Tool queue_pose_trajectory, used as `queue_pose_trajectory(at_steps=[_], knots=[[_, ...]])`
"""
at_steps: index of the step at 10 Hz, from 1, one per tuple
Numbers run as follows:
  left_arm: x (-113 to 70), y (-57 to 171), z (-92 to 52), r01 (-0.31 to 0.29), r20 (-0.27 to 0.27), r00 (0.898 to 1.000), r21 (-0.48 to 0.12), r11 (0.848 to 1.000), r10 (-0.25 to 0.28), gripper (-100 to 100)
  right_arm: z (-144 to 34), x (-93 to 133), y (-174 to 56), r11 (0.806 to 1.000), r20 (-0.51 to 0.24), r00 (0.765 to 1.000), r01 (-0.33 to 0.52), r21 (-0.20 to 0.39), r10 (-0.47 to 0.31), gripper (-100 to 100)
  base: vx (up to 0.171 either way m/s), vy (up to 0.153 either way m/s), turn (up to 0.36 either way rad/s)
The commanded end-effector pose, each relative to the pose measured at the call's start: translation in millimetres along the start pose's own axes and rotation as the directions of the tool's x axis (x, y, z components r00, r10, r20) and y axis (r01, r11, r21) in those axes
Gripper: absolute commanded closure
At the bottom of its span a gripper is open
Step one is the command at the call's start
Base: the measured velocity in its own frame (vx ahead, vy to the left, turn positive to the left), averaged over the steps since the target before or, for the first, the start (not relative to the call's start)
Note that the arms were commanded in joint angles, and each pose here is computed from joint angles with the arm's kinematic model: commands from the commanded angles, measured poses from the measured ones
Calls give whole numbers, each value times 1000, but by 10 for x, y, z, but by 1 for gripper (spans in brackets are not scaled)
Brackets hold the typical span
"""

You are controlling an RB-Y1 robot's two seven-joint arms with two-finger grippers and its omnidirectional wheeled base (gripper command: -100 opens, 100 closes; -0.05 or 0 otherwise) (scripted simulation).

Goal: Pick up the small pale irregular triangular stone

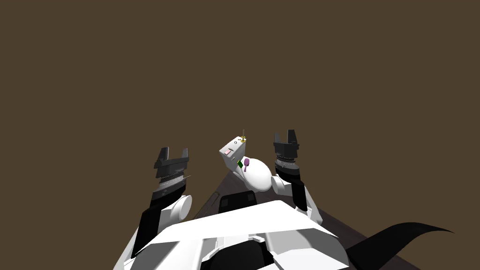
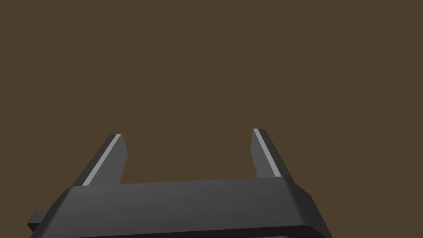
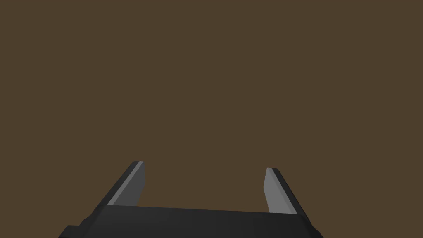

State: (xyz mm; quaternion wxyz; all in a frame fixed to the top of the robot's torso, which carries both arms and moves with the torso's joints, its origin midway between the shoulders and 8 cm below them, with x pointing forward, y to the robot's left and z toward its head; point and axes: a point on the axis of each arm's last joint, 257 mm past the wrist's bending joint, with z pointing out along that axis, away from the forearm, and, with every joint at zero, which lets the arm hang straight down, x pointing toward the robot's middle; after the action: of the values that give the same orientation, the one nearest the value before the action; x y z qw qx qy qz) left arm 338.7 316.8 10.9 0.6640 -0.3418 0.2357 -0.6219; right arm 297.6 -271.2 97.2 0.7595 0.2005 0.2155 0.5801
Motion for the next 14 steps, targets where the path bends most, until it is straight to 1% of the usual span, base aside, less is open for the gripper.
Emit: queue_pose_trajectory(at_steps=[1, 4, 7, 8, 10, 11, 12, 13, 14], knots=[[59, 111, 36, 3, -27, 1000, -38, 999, -4, -100, 0, 0, 0, 1000, 0, 1000, 0, 0, 0, 0, 4, -4, -93], [148, 300, 84, 8, -61, 998, -102, 995, -14, -100, 0, 0, 0, 1000, 0, 1000, 0, 0, 0, 0, 8, -2, -66], [269, 528, 132, 11, -102, 994, -178, 984, -30, -100, 0, 0, 0, 1000, 0, 1000, 0, 0, 0, 0, 10, -2, -98], [265, 557, 127, 10, -100, 995, -189, 982, -29, -100, 0, 0, 0, 1000, 0, 1000, 0, 0, 0, 0, 8, -1, -23], [359, 739, 150, 6, -129, 991, -250, 968, -40, -100, 0, 0, 0, 1000, 0, 1000, 0, 0, 0, 0, 8, -4, -93], [357, 760, 144, 5, -128, 991, -258, 966, -40, -100, 0, 0, 0, 1000, 0, 1000, 0, 0, 0, 0, 7, 0, -33], [406, 857, 151, 1, -144, 989, -290, 957, -45, -100, 0, 0, 0, 1000, 0, 1000, 0, 0, 0, 0, 8, -1, -69], [405, 870, 147, 0, -143, 989, -295, 955, -45, -100, 0, 0, 0, 1000, 0, 1000, 0, 0, 0, 0, 6, 0, -44], [455, 969, 151, -6, -159, 986, -328, 945, -49, -100, 0, 0, 0, 1000, 0, 1000, 0, 0, 0, 0, 6, -2, -93]])
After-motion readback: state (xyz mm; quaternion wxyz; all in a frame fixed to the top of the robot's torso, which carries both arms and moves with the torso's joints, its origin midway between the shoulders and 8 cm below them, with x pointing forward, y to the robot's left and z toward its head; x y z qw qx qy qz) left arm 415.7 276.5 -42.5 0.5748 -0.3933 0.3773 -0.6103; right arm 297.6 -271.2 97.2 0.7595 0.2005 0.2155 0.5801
